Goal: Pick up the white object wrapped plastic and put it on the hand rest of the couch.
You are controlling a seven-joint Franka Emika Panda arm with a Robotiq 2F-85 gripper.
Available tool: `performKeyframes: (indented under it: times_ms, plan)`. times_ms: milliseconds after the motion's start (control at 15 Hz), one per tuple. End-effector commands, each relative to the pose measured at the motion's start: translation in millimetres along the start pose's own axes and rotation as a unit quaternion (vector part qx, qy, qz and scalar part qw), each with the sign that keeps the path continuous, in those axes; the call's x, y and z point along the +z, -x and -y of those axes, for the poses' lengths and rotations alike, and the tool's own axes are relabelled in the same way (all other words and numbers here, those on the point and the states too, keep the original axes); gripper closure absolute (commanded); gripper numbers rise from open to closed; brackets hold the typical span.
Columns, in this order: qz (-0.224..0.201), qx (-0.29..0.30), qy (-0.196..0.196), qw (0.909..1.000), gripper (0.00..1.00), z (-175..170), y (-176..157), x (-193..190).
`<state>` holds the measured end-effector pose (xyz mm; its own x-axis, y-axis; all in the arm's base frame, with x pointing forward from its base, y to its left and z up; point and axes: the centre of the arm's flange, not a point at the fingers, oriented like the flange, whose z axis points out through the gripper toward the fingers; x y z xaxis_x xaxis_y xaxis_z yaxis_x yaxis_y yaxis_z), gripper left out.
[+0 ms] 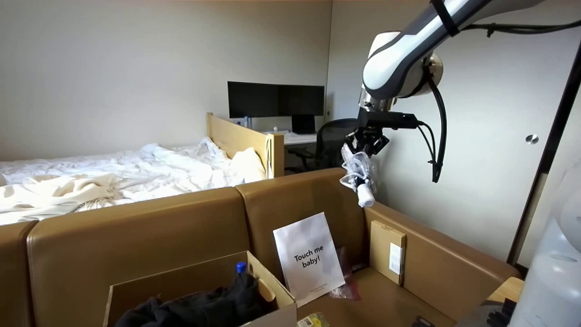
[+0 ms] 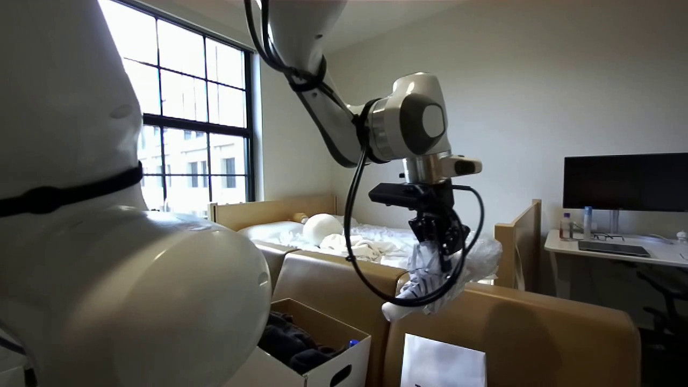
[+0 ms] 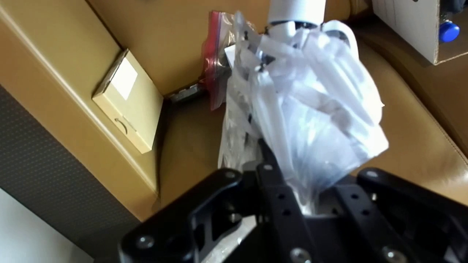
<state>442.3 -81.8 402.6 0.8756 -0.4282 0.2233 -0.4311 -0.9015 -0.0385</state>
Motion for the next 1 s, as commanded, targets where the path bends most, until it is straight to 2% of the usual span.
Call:
performKeyframes:
  times_ms: [0, 133, 267, 467, 533, 600, 667, 733, 800, 933]
  plan:
    - [-0.01, -0.069, -0.024, 0.9973, 0.91, -71.0, -56.3, -9.0]
    - [-0.004, -0.092, -0.047, 0.9946, 0.9, -115.7, -73.1, -9.7]
    - [0.026, -0.132, -0.063, 0.9889, 0.9, -158.1, -85.6, -3.7]
    - [0.071, -0.191, -0.08, 0.9757, 0.91, -208.5, -99.2, 7.7]
    - [0.084, -0.214, -0.081, 0.9698, 0.91, -224.8, -104.5, 11.5]
    - [0.094, -0.24, -0.067, 0.9639, 0.9, -240.5, -110.9, 14.4]
    - [0.087, -0.262, -0.049, 0.96, 0.9, -257.7, -117.2, 13.4]
    - [0.081, -0.216, -0.074, 0.9702, 0.84, -228.6, -66.9, 3.2]
    - [0.078, -0.229, -0.069, 0.9678, 0.84, -244.7, -72.9, 1.5]
    - [0.075, -0.239, -0.061, 0.9662, 0.84, -255.2, -79.7, -3.8]
